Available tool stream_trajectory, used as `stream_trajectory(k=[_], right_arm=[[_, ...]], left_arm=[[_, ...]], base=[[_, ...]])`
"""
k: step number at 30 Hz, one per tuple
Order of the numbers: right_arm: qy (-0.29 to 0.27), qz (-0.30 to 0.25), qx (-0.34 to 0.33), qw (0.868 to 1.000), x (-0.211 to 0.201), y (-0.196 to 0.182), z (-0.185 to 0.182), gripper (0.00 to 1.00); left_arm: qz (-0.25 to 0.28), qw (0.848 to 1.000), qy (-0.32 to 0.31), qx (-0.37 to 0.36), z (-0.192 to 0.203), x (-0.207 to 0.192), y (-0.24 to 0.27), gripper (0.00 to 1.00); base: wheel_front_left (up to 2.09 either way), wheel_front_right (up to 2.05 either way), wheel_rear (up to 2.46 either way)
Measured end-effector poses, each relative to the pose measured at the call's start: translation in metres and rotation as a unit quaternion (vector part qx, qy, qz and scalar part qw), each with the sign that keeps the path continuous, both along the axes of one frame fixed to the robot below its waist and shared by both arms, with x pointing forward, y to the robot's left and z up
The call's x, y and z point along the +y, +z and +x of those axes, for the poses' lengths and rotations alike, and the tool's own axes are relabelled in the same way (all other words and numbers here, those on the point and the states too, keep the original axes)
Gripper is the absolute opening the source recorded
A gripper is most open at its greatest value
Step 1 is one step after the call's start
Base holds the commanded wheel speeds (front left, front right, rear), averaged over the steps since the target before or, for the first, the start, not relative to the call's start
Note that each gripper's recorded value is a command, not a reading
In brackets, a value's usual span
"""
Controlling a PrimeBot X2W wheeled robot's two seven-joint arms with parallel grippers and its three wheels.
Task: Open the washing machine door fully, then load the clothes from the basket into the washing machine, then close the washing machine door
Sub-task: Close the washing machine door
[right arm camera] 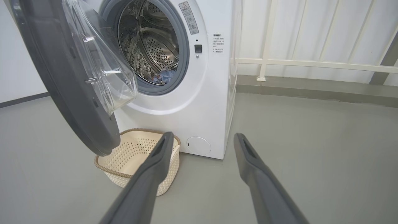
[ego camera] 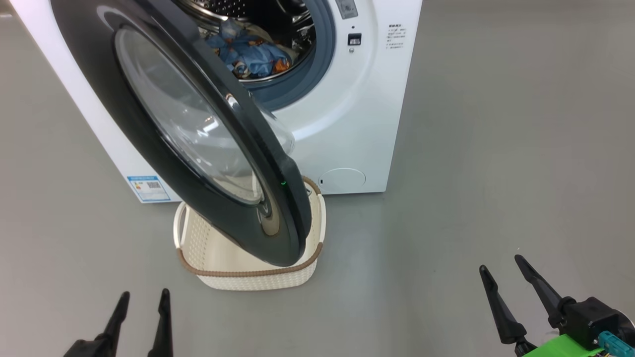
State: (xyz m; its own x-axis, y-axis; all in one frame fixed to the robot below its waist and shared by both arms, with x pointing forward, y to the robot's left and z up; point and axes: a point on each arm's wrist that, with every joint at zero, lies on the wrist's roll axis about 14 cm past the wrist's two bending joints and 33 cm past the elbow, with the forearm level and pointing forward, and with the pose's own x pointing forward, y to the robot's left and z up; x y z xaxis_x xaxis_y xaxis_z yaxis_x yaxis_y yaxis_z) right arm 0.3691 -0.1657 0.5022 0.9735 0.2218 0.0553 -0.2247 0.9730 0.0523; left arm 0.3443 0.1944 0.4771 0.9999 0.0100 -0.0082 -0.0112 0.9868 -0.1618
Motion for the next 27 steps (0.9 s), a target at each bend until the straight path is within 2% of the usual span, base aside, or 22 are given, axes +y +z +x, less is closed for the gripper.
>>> stream_trajectory(k=[19,20,21,27], right_arm=[[-0.019,-0.014,-0.001,1.000,-0.011,-0.001,-0.016,1.00],[-0.018,-0.014,0.002,1.000,-0.011,-0.002,-0.016,0.24],[-0.017,-0.014,0.002,1.000,-0.010,-0.003,-0.016,0.00],[-0.014,-0.013,0.004,1.000,-0.007,-0.004,-0.015,0.00]], left_arm=[[-0.005,1.000,-0.001,-0.019,0.003,-0.001,0.012,1.00],[-0.005,1.000,-0.001,-0.019,0.003,-0.001,0.012,1.00],[-0.006,1.000,-0.003,-0.019,0.003,-0.001,0.012,1.00],[-0.005,1.000,-0.001,-0.017,0.002,0.000,0.010,1.00]], base=[[0.00,0.00,0.00],[0.00,0.00,0.00],[0.00,0.00,0.00],[0.00,0.00,0.00]])
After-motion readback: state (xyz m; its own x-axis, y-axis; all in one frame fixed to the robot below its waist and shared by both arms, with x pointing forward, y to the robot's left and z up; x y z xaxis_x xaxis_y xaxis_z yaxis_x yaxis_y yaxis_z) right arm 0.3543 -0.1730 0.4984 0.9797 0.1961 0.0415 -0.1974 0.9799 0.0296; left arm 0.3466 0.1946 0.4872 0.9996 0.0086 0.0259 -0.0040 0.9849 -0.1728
